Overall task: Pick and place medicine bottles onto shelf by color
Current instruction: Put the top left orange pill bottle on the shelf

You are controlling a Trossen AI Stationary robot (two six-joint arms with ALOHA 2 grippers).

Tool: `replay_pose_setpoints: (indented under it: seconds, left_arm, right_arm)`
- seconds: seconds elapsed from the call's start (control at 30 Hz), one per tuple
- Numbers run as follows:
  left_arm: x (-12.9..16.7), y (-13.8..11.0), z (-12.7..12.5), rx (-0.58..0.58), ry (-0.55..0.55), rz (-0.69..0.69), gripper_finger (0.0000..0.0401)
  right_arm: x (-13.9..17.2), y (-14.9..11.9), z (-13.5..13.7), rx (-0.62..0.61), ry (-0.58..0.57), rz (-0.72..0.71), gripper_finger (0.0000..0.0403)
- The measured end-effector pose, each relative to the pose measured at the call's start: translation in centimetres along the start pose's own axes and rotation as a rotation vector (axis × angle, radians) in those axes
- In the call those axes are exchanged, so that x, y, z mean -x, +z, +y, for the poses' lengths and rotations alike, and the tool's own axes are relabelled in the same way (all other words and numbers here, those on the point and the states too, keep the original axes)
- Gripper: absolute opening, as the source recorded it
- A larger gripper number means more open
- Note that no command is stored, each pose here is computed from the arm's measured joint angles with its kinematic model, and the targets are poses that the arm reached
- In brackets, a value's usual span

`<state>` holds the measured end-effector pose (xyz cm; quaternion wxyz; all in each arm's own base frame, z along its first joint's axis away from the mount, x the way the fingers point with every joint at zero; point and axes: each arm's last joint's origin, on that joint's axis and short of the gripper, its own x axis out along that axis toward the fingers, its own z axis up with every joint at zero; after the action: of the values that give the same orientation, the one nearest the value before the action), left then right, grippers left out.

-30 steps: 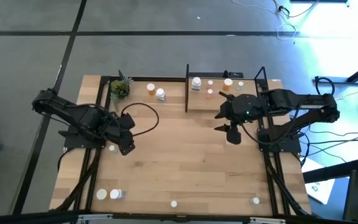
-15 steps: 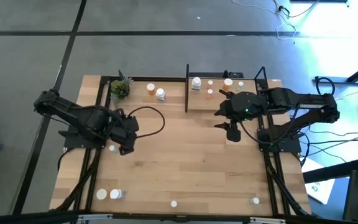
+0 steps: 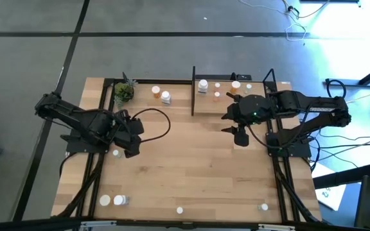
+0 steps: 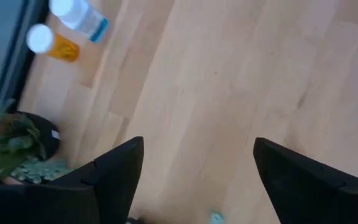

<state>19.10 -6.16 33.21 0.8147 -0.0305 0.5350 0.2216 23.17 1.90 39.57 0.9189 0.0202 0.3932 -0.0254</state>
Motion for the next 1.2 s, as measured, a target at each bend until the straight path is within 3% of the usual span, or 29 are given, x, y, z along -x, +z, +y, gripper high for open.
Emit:
replay_pose_setpoints:
  seconds: [0.2, 0.43, 0.6, 0.87, 1.0, 1.2]
  left_arm:
    - [-0.3, 0.4, 0.6, 0.021, 0.068, -0.037, 0.0299]
    - [-1.6, 1.8, 3.1, -0.007, 0.014, 0.079, 0.0298]
    - [-2.9, 3.6, 5.7, -0.033, -0.028, 0.071, 0.0298]
    - [-5.1, 6.2, 11.4, -0.112, -0.185, -0.035, 0.0298]
    - [-5.9, 7.1, 14.0, -0.15, -0.15, -0.109, 0.0298]
    - [-9.1, 8.1, 16.5, -0.084, -0.116, -0.058, 0.0298]
  right_arm:
    - [0.0, 0.0, 0.0, -0.001, 0.001, 0.0, 0.0236]
    - [0.0, 0.0, 0.0, 0.001, 0.001, 0.0, 0.0236]
    - [0.0, 0.0, 0.0, 0.004, 0.001, 0.0, 0.0237]
    - [0.0, 0.0, 0.0, 0.0, 0.001, 0.0, 0.0236]
    - [0.0, 0.0, 0.0, 0.0, 0.001, 0.0, 0.0236]
    - [0.0, 0.0, 0.0, 0.003, 0.001, 0.0, 0.0236]
